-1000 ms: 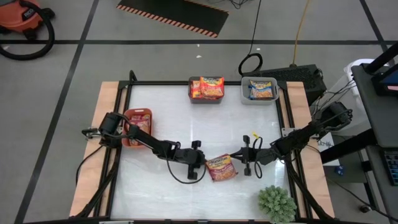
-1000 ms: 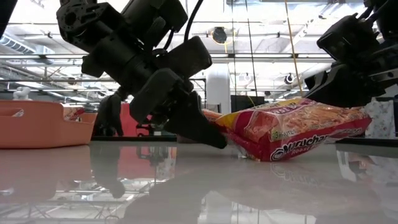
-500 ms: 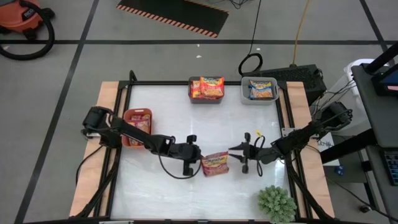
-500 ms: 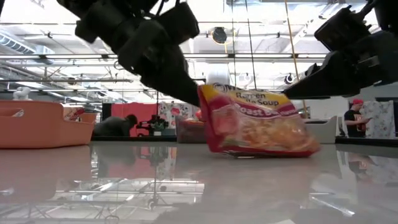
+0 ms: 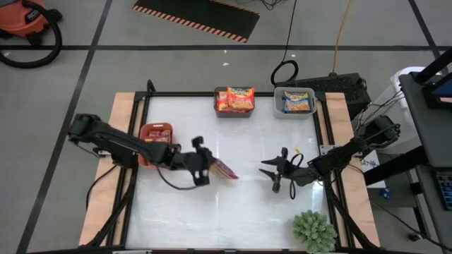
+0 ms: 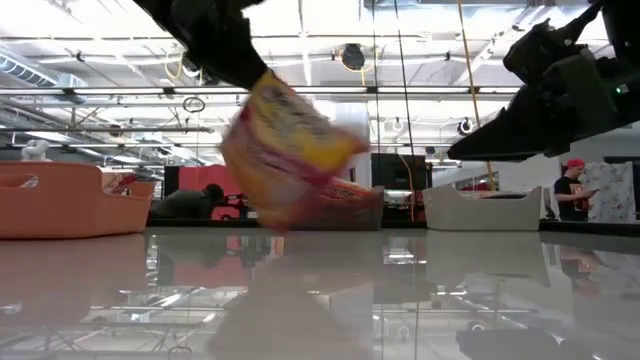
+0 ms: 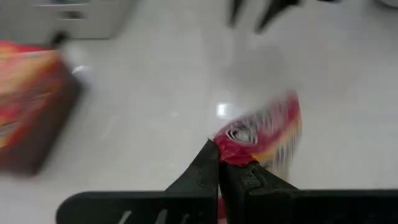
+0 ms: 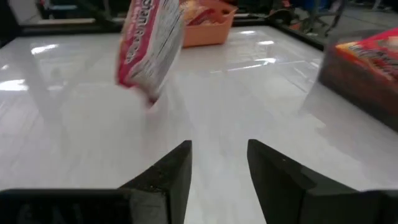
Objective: Sort Maruchan noodles
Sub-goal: Put the red noodle pack into the orange bin
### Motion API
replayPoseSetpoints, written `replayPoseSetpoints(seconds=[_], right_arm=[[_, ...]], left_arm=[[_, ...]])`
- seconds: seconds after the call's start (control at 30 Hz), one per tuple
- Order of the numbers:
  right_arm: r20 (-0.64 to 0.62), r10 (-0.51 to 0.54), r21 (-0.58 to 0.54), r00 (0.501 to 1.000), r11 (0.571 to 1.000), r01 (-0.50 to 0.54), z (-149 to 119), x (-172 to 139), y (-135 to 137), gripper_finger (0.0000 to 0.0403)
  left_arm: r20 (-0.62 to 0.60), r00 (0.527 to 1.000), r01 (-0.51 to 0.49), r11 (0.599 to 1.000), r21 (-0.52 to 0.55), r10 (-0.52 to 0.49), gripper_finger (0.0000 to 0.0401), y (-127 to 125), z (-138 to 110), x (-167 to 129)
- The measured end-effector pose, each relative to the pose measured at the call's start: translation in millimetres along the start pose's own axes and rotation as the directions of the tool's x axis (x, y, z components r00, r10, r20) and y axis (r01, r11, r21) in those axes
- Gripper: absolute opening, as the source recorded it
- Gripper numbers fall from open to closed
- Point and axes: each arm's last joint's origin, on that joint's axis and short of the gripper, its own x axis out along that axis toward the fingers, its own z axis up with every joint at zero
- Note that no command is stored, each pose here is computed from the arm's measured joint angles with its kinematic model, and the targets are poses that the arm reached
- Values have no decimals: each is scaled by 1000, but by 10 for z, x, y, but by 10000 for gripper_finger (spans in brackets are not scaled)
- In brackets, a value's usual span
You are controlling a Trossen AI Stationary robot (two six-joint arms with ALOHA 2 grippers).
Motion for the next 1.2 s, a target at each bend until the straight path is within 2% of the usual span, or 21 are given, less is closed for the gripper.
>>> replayPoseSetpoints(seconds=[0.07,0.2,0.37,0.47,0.77,1.2], right_arm=[[8,-10,18,1000,1000,10,7,1,-2,149],[10,-8,60,1000,998,7,9,1,-1,149],[1,-7,79,1000,997,7,-2,-1,-1,149],[-1,-7,77,1000,997,7,-4,-1,-1,149],[-29,-15,49,999,999,17,-37,-2,-13,149],[-32,-19,35,999,999,20,-41,0,-18,148]], left_arm=[[3,998,-56,998,-29,56,1,73,20,-147],[11,997,-76,997,-33,76,1,97,28,-383],[18,991,-133,991,-12,133,1,119,13,-560],[-2,983,-184,982,-34,184,1,189,-17,-657],[-8,939,-340,924,-178,344,1,451,-102,-1066],[-74,888,-456,848,-270,454,1,726,-355,-1527]])
